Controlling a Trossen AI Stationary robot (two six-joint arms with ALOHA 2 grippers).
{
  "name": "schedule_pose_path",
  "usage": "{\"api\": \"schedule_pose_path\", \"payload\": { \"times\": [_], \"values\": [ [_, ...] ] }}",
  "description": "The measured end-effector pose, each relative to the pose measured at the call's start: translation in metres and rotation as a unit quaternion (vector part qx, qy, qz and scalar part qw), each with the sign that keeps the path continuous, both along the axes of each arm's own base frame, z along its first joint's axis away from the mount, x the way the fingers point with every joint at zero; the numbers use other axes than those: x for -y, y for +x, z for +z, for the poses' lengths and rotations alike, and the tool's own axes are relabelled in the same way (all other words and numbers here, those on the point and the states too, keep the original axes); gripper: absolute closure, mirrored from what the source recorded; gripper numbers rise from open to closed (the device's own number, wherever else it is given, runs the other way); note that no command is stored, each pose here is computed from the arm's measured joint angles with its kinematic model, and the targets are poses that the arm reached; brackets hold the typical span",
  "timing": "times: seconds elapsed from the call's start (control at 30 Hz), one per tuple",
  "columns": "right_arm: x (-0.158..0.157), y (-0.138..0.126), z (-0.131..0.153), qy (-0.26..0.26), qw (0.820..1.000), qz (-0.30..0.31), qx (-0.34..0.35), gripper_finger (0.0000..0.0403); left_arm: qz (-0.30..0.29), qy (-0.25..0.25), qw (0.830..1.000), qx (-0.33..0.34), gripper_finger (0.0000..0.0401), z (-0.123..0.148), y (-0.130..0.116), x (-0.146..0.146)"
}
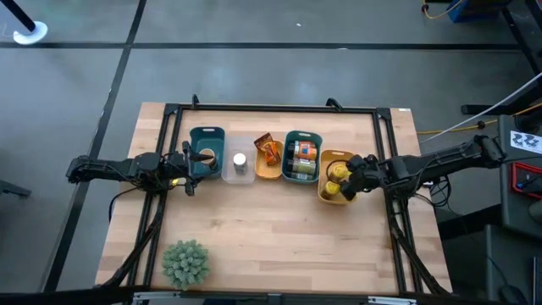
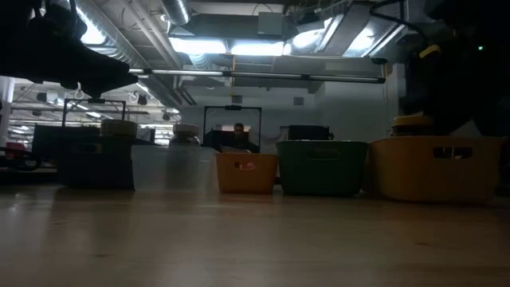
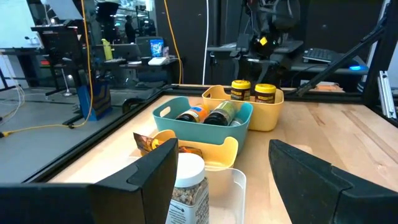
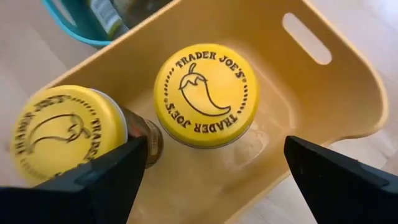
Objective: Sort spices by type
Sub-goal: Return to Home Position
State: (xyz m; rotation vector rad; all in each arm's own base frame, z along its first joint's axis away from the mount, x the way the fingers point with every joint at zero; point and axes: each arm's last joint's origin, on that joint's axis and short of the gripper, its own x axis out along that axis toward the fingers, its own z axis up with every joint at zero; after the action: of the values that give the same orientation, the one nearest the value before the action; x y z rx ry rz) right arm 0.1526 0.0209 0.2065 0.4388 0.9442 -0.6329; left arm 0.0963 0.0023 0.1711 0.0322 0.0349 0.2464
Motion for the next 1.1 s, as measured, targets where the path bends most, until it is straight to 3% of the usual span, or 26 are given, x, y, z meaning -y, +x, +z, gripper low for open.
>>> {"api": "schedule_pose_path", "payload": {
  "times": [0.4,0.7,0.87,1.1],
  "values": [
    [0.005,-0.021,0.024,-0.011,0.996,0.049,0.076,0.0026,0.0,0.0,1.0,0.0,0.0166,0.0,0.0,0.0],
    [0.008,-0.038,0.044,-0.026,0.981,0.086,0.17,0.0026,0.0,0.0,1.0,0.0,0.0166,0.0,0.0,0.0],
    [0.008,-0.038,0.062,-0.061,0.956,0.13,0.255,0.0026,0.0,0.0,1.0,0.0,0.0166,0.0,0.0,0.0],
    [0.005,-0.033,0.087,-0.119,0.9,0.213,0.362,0.0026,0.0,0.0,1.0,0.0,0.0166,0.0,0.0,0.0]
  ]
}}
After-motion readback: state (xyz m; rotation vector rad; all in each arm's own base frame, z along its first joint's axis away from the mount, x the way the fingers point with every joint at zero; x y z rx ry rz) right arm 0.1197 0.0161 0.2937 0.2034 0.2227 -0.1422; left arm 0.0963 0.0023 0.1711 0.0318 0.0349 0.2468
